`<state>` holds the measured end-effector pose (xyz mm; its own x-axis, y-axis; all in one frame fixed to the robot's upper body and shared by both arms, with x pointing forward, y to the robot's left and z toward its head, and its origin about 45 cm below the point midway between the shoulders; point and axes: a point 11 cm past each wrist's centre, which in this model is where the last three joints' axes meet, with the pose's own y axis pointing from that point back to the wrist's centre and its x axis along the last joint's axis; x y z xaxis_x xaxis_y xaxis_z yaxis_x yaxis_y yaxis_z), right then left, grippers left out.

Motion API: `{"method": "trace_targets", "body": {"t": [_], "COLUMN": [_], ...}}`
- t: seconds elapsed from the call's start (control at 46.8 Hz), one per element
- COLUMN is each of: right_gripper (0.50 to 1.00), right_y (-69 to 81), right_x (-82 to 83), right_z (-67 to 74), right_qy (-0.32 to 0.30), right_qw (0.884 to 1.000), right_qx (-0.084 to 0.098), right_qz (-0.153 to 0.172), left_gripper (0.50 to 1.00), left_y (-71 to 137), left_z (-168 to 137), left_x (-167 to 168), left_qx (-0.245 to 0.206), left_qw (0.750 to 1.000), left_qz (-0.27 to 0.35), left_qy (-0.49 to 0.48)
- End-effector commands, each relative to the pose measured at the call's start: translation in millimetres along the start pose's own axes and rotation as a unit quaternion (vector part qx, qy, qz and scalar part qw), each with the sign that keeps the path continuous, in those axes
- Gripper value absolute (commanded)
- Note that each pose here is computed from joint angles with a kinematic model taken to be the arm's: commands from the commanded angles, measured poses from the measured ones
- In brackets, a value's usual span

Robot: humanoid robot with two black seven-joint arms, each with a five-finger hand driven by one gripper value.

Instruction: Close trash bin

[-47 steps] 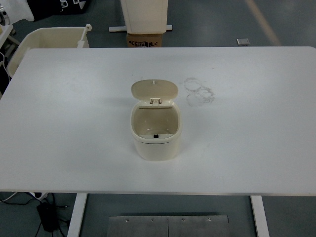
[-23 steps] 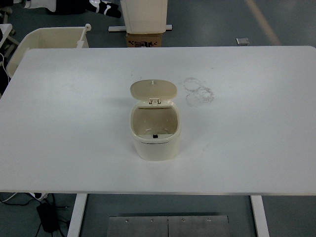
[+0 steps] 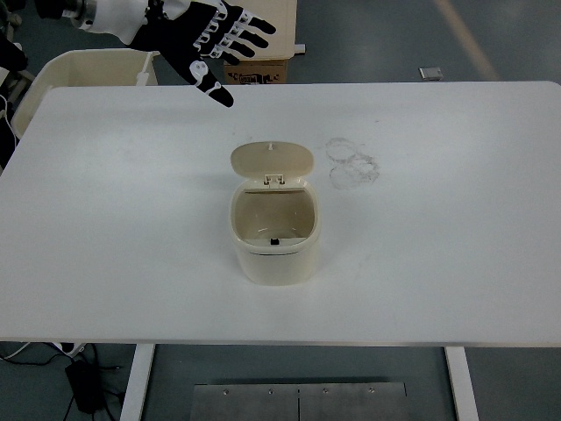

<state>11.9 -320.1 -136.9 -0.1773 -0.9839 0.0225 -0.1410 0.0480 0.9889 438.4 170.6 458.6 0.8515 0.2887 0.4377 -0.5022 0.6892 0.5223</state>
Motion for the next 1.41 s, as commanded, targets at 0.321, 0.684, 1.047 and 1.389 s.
{"method": "trace_targets", "body": {"t": [0.321, 0.684, 1.047, 1.389], "right_gripper": [0.993, 0.993, 0.993, 0.993], "right_y": [0.0, 0.0, 0.0, 0.0], "right_x": [-0.2, 0.0, -0.2, 0.0], "right_z": [0.0, 0.0, 0.0, 0.0], "right_qy": [0.0, 0.0, 0.0, 0.0], "right_qw": [1.0, 1.0, 1.0, 1.0], "right_qx": [0.0, 0.0, 0.0, 0.0], "right_qz": [-0.001, 0.0, -0.001, 0.0], "left_gripper": [1.0, 1.0, 1.0, 1.0], "left_y": [-37.2, -30.8, -36.4, -32.5], "left_z": [13.5, 29.2, 2.1, -0.7], "left_x": [-28.5, -22.6, -30.2, -53.7], "left_qx": [0.035, 0.039, 0.057, 0.046], "left_qw": [0.994, 0.993, 0.994, 0.993], "left_qz": [-0.041, -0.031, -0.049, -0.084], "left_qy": [-0.09, -0.112, -0.074, -0.07]}}
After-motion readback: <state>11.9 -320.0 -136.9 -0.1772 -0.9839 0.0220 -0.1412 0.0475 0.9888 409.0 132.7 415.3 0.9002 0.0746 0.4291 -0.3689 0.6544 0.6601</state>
